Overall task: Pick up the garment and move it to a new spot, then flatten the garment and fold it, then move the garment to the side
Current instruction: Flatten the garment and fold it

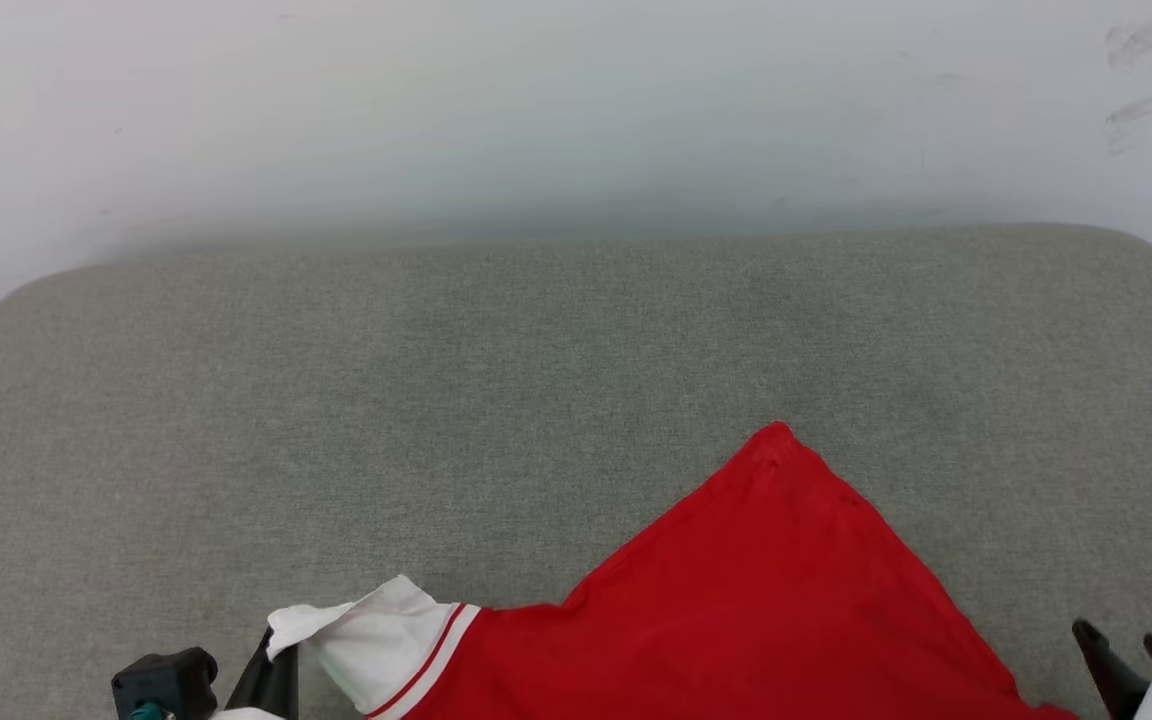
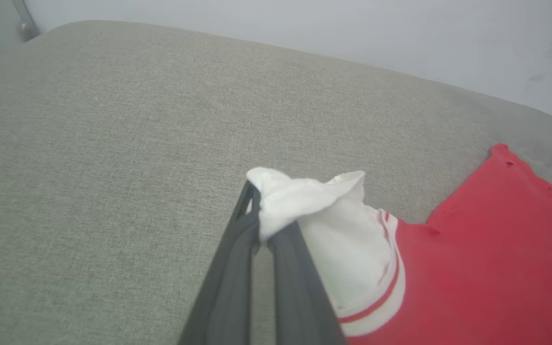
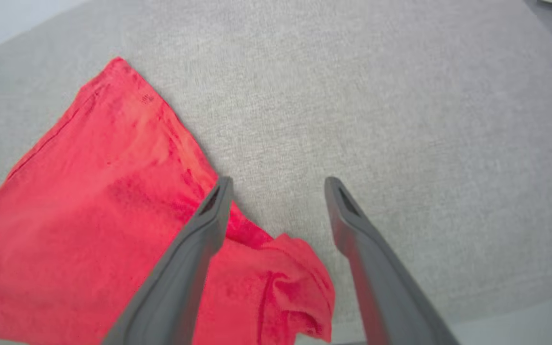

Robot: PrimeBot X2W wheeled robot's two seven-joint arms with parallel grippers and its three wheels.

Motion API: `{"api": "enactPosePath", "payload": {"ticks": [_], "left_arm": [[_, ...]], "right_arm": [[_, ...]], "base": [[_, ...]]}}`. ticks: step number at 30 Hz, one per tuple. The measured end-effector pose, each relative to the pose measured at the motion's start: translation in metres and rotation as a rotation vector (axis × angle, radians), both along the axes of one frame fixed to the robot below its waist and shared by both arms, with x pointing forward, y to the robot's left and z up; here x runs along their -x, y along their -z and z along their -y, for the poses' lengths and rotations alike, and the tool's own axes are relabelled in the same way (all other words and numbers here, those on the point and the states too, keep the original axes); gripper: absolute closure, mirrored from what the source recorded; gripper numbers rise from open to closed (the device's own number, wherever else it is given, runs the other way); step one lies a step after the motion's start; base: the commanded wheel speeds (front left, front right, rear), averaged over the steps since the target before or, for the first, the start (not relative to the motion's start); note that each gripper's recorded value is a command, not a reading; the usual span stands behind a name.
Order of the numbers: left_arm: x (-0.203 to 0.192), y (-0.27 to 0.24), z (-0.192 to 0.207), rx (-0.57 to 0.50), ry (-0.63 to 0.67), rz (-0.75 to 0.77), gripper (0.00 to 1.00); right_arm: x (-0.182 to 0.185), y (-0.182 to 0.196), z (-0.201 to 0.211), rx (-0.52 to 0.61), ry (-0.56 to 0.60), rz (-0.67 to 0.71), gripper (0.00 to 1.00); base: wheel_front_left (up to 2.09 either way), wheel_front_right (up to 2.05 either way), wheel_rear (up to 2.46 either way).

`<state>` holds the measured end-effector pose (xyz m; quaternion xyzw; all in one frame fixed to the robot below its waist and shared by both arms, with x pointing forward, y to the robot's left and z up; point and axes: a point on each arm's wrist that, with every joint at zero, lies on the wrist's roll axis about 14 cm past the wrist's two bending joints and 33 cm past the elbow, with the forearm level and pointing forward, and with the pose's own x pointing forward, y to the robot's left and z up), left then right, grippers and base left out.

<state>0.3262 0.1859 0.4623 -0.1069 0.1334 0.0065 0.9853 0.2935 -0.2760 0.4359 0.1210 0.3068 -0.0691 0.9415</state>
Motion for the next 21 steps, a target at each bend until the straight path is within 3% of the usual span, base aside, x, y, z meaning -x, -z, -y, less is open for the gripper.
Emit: {"api": "enactPosePath", "payload": {"ticks": [5,8,21], "left_arm": [[-0.018,-0.009,0.005,-0.004,0.016,0.037,1.00],[-0.031,-0.014,0.010,-0.003,0.036,0.062,1.00],[-0.069,-0.014,0.020,-0.003,0.064,0.103,1.00]], "right_arm": [[-0.049,-0.033,0.000,0.007,0.031,0.217,0.00],[-0.077,-0.033,-0.014,-0.010,-0.014,0.224,0.00],[-0.157,0.008,-0.111,0.003,-0.459,-0.233,0.00]], "base": [[0.00,0.00,0.00],[0.00,0.00,0.00],[0.00,0.00,0.00]]}}
